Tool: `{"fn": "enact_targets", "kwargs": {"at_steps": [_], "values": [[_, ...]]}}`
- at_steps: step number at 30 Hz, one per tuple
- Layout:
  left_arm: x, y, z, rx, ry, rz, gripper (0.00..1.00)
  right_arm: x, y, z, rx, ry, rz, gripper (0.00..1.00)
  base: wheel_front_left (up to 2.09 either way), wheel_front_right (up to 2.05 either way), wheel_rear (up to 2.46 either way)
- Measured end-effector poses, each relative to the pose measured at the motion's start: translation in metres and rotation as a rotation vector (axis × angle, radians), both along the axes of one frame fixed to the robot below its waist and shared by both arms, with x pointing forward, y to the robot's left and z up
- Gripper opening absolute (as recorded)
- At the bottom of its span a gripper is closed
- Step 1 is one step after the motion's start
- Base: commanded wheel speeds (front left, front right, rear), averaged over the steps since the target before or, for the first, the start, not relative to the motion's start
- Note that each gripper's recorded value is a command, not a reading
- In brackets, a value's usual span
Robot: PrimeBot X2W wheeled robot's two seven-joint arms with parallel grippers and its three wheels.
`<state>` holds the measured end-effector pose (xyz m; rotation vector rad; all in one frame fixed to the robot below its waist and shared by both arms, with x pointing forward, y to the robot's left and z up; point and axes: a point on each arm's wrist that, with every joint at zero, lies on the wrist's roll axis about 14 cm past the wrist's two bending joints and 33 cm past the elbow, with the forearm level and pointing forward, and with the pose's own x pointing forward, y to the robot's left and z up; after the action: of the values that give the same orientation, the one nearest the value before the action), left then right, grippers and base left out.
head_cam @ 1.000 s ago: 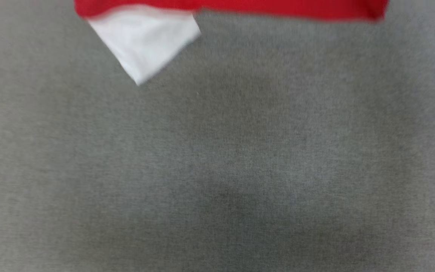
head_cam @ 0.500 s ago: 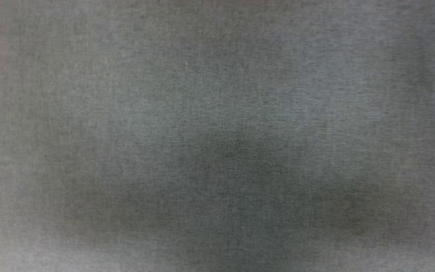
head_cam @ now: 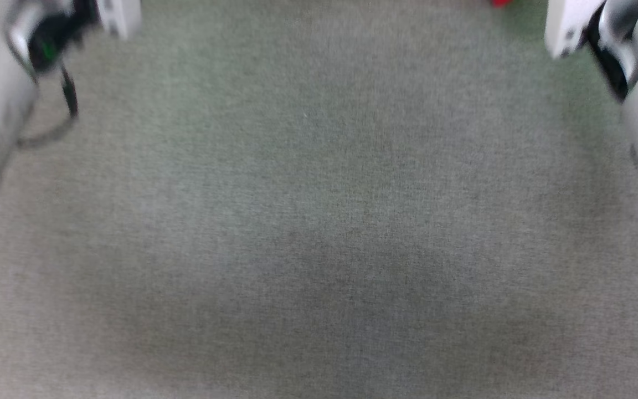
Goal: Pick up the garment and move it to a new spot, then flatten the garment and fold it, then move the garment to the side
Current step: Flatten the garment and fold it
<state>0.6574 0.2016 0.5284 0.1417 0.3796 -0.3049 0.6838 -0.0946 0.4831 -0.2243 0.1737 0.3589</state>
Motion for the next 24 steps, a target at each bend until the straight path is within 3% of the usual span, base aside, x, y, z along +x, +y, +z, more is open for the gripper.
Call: {"fn": "enact_targets", "kwargs": {"at_steps": [7, 15, 19, 24], "values": [[-0.091, 0.014, -0.039, -0.018, 0.222, -0.013, 0.00, -0.070, -0.012, -0.024, 0.053, 0.181, 0.030, 0.00, 0.00, 0.00, 0.00], [-0.177, 0.015, -0.060, -0.068, 0.318, 0.012, 0.00, -0.140, -0.041, -0.037, 0.092, 0.320, 0.053, 0.00, 0.00, 0.00, 0.00], [-0.243, 0.014, -0.075, -0.099, 0.408, 0.045, 0.00, -0.185, -0.056, -0.045, 0.124, 0.400, 0.058, 0.00, 0.00, 0.00, 0.00], [-0.288, 0.010, -0.084, -0.132, 0.479, 0.073, 0.00, -0.221, -0.062, -0.058, 0.117, 0.489, 0.069, 0.00, 0.00, 0.00, 0.00]]}}
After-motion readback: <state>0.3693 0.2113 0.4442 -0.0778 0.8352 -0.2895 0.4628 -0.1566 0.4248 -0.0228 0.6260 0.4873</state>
